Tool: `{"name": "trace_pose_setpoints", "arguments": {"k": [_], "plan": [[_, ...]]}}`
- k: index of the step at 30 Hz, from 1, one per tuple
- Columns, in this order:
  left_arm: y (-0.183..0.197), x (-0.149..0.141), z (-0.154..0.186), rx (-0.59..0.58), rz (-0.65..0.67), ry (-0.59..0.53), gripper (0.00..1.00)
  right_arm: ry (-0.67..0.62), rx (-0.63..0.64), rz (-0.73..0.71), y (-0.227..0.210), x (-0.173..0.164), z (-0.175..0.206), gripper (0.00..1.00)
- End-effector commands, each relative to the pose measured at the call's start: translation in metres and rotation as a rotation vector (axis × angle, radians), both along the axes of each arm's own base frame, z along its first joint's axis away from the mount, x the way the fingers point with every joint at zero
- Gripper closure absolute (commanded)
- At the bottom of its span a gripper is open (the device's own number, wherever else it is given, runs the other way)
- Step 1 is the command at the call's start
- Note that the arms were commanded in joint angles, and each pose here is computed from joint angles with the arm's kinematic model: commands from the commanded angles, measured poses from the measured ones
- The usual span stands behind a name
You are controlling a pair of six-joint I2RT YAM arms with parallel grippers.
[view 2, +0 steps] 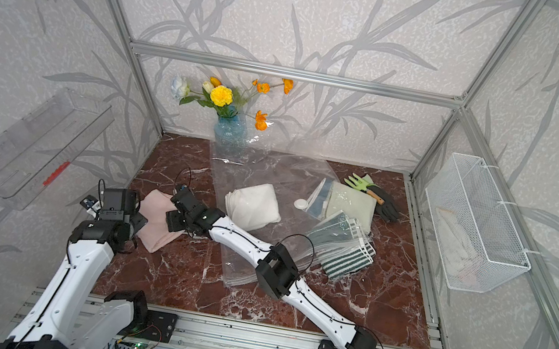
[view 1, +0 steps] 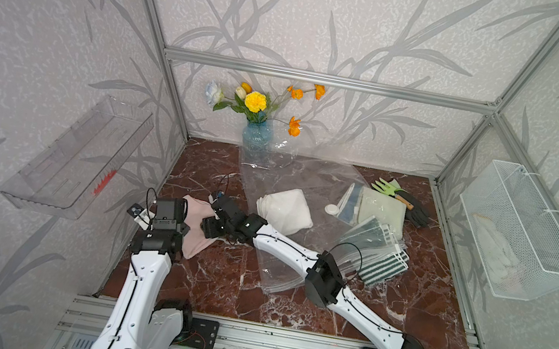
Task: Place the folded towel into the vacuum bag
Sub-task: Pick up the towel from the center of the board.
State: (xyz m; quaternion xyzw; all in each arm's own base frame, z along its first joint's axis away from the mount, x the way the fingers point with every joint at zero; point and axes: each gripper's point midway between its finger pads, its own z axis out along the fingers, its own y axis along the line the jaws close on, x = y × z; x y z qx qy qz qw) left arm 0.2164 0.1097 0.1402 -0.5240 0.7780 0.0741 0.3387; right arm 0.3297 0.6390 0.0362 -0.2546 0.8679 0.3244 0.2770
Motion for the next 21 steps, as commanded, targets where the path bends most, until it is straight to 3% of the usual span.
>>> {"name": "trace_pose_setpoints", "arguments": {"k": [1,5,8,15,17,21], "plan": [[0.002,0.000,0.002,0.008,0.002,-0.003,0.35,0.046,-0.018,-0.001,0.000,-0.006,-0.030,0.52],[0.004,0.000,0.007,0.026,0.002,-0.002,0.35,0.088,0.005,0.052,0.004,-0.018,-0.019,0.84],[0.006,0.000,0.014,0.041,0.003,-0.005,0.34,0.060,0.019,0.106,0.004,-0.022,0.015,1.00],[0.001,0.013,0.055,0.077,-0.084,-0.060,0.30,-0.027,0.086,0.213,-0.022,-0.021,0.131,1.00],[-0.004,0.020,0.069,0.083,-0.138,-0.084,0.28,-0.002,0.125,0.245,-0.032,-0.029,0.161,1.00],[-0.020,0.036,0.092,0.076,-0.241,-0.142,0.27,0.074,0.282,0.211,-0.071,-0.007,0.227,1.00]]}}
